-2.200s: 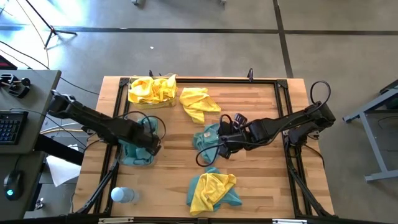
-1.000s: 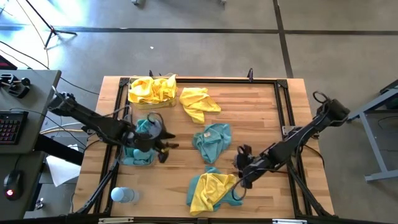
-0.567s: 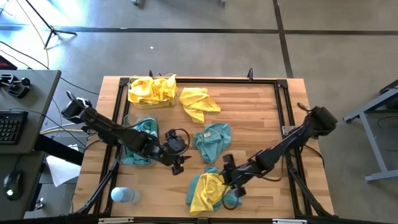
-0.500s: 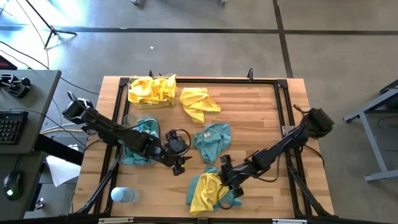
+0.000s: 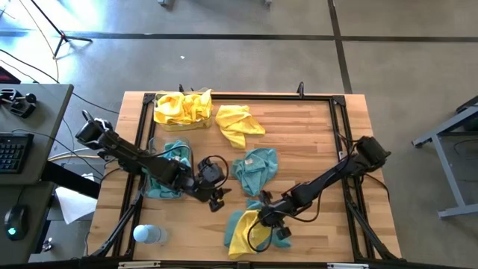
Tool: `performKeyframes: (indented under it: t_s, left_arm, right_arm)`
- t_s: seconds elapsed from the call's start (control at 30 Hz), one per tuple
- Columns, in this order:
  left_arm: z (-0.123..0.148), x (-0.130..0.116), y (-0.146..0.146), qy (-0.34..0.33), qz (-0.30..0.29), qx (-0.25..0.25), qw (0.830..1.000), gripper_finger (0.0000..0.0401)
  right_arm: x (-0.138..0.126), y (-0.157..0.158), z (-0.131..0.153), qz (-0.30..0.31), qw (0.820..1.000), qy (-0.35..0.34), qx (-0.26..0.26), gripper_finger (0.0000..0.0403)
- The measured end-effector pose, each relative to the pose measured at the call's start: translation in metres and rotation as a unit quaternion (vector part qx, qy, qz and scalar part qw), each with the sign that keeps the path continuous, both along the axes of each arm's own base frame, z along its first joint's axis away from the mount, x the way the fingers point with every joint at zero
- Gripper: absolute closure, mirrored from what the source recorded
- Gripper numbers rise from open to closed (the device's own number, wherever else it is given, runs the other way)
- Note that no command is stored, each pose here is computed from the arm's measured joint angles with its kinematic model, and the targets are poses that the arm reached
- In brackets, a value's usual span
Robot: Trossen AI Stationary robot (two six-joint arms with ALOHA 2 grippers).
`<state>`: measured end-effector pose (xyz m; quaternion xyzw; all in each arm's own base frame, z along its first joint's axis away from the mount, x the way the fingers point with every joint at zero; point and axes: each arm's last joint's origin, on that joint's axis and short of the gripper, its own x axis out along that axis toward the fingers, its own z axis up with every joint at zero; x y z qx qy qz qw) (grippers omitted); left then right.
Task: Sort microfiber towel by color & place in baskets
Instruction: Put the yellow microfiber cloth into the top transparent bin
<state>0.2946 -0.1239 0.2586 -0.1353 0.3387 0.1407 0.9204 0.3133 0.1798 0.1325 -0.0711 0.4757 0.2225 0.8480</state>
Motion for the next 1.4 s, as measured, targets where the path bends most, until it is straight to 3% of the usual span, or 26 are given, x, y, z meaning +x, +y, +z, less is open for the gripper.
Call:
performKeyframes:
  t_s: [0.1,0.23,0.4,0.63,0.73,0.87,1.03,1.2,1.4]
  left_arm:
    - [0.000,0.000,0.000,-0.004,0.010,-0.012,1.000,0.0190]
    - [0.000,0.000,0.000,-0.010,0.023,-0.012,1.000,0.0190]
    - [0.002,0.000,0.001,-0.030,0.059,0.017,0.998,0.0190]
    - [0.004,0.004,0.012,-0.051,0.106,0.041,0.992,0.0190]
    - [0.008,0.011,0.023,-0.069,0.126,0.036,0.989,0.0190]
    - [0.026,0.024,0.045,-0.069,0.111,0.052,0.990,0.0190]
    - [0.059,0.039,0.083,-0.095,0.119,0.093,0.984,0.0190]
    - [0.092,0.047,0.112,-0.149,0.145,0.116,0.971,0.0190]
    - [0.117,0.048,0.139,-0.164,0.141,0.159,0.963,0.0190]
  right_arm:
    - [-0.004,-0.001,0.003,0.013,1.000,0.013,-0.003,0.0385]
    - [-0.012,-0.006,0.022,0.015,1.000,0.015,-0.012,0.0381]
    - [-0.031,-0.021,0.071,-0.002,0.999,-0.029,-0.040,0.0398]
    - [-0.074,-0.065,0.148,-0.122,0.983,-0.120,-0.067,0.0400]
    - [-0.099,-0.088,0.175,-0.193,0.968,-0.149,-0.061,0.0401]
    - [-0.131,-0.116,0.204,-0.269,0.939,-0.207,-0.050,0.0401]
    - [-0.151,-0.141,0.217,-0.334,0.911,-0.238,-0.054,0.0402]
    - [-0.147,-0.155,0.212,-0.366,0.903,-0.213,-0.078,0.0402]
    - [-0.130,-0.169,0.206,-0.385,0.897,-0.195,-0.096,0.0402]
